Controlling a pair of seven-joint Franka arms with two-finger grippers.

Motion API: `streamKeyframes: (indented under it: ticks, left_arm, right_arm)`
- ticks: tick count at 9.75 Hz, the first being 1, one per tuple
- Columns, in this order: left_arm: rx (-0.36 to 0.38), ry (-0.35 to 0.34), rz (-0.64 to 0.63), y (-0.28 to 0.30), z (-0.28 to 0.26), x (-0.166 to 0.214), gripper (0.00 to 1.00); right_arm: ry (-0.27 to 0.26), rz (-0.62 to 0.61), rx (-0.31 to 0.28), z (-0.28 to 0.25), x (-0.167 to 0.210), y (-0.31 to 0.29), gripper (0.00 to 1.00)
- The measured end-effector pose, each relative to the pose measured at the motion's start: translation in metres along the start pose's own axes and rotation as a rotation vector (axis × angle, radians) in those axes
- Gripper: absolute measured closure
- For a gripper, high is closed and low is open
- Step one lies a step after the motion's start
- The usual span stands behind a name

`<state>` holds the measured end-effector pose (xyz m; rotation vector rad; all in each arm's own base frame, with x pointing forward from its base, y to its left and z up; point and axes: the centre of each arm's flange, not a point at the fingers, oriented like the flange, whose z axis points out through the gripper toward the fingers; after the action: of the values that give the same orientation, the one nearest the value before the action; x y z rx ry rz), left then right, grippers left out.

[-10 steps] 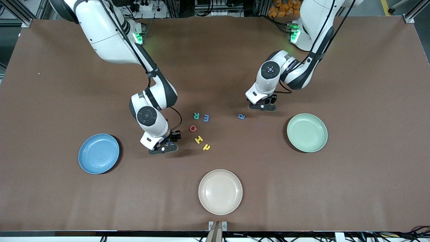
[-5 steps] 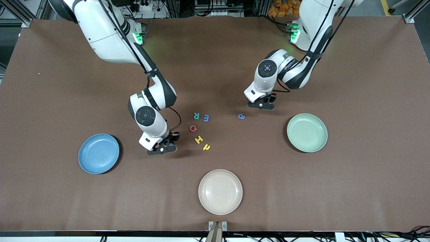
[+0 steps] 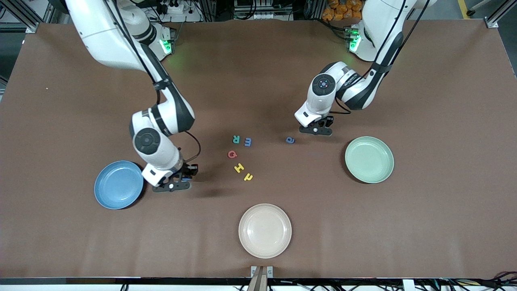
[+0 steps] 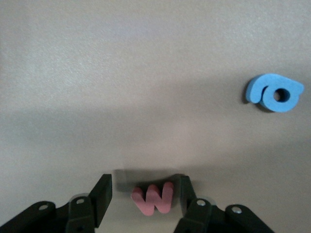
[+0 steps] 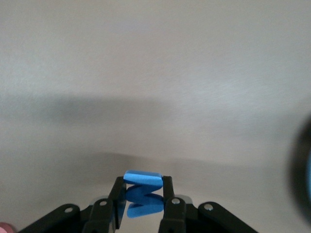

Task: Sort uppercase to blue plate, lowercase to green plate
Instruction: 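Carry the blue M over the blue plate with the right gripper, then open the right gripper to drop the M onto the blue plate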

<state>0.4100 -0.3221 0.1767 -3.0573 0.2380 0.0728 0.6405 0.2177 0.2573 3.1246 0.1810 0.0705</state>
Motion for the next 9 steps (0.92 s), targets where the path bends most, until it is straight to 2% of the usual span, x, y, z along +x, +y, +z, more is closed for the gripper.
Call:
streamKeyframes:
  ticks: [3, 6, 8, 9]
  left_arm:
    - [0.007, -0.011, -0.013, 0.001, 0.001, -0.002, 0.35]
    - [0.003, -0.015, -0.021, 0.012, -0.002, -0.008, 0.34]
    - [0.004, -0.016, -0.024, 0.011, -0.001, -0.007, 0.33]
    - [0.005, -0.016, -0.026, 0.010, -0.001, -0.006, 0.33]
  right_arm:
    - [-0.019, -0.082, -0.012, -0.020, 0.010, 0.078, 0.66]
    - [-0.028, -0.172, -0.032, -0.019, 0.011, 0.177, 0.66]
    - [-0.031, -0.215, -0.033, -0.019, 0.008, 0.219, 0.65]
    - [-0.032, -0.213, -0.033, -0.019, 0.007, 0.228, 0.55]
